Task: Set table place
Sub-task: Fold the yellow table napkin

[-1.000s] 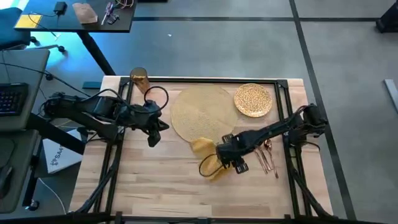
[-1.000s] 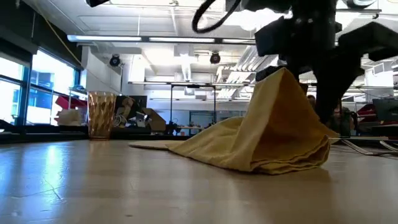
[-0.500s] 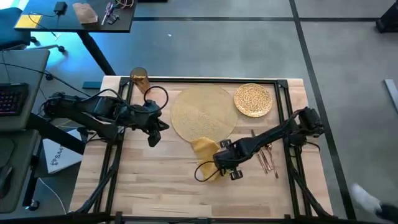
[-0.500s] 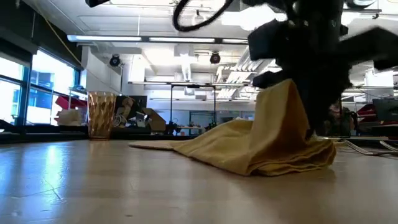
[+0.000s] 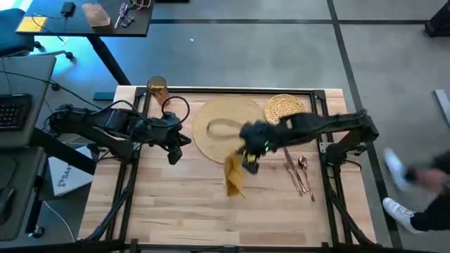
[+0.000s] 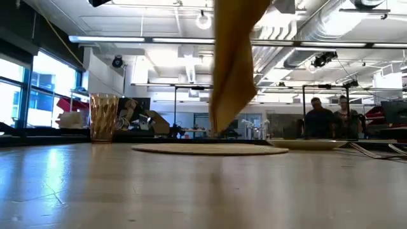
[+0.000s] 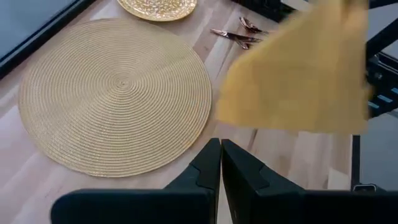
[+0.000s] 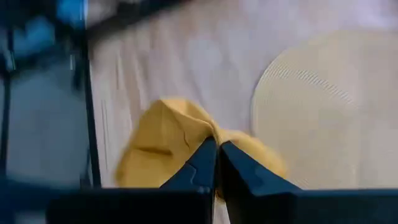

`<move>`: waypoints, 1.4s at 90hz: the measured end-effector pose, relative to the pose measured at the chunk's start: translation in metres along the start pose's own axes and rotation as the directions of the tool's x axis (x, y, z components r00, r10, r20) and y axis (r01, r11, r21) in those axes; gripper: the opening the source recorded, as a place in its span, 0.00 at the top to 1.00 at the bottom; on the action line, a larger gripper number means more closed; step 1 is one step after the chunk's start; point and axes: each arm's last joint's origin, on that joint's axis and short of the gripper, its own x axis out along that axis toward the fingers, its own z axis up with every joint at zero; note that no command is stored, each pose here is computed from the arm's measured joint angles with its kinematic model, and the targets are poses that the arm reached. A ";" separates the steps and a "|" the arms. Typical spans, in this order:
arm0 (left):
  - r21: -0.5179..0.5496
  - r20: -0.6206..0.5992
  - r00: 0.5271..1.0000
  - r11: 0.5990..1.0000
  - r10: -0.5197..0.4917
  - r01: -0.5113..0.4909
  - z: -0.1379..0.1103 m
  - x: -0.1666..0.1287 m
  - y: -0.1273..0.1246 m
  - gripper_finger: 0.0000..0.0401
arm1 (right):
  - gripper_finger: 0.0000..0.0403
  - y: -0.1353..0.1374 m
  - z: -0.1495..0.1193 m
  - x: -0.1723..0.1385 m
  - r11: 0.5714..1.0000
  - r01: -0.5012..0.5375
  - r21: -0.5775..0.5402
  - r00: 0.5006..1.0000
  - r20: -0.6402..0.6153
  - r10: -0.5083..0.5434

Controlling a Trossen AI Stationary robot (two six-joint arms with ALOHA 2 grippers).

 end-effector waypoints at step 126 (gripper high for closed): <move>0.032 -0.022 1.000 0.999 0.019 -0.019 -0.002 0.000 0.002 1.00 | 0.64 -0.032 -0.114 0.147 0.992 0.044 -0.121 0.918 -0.387 -0.087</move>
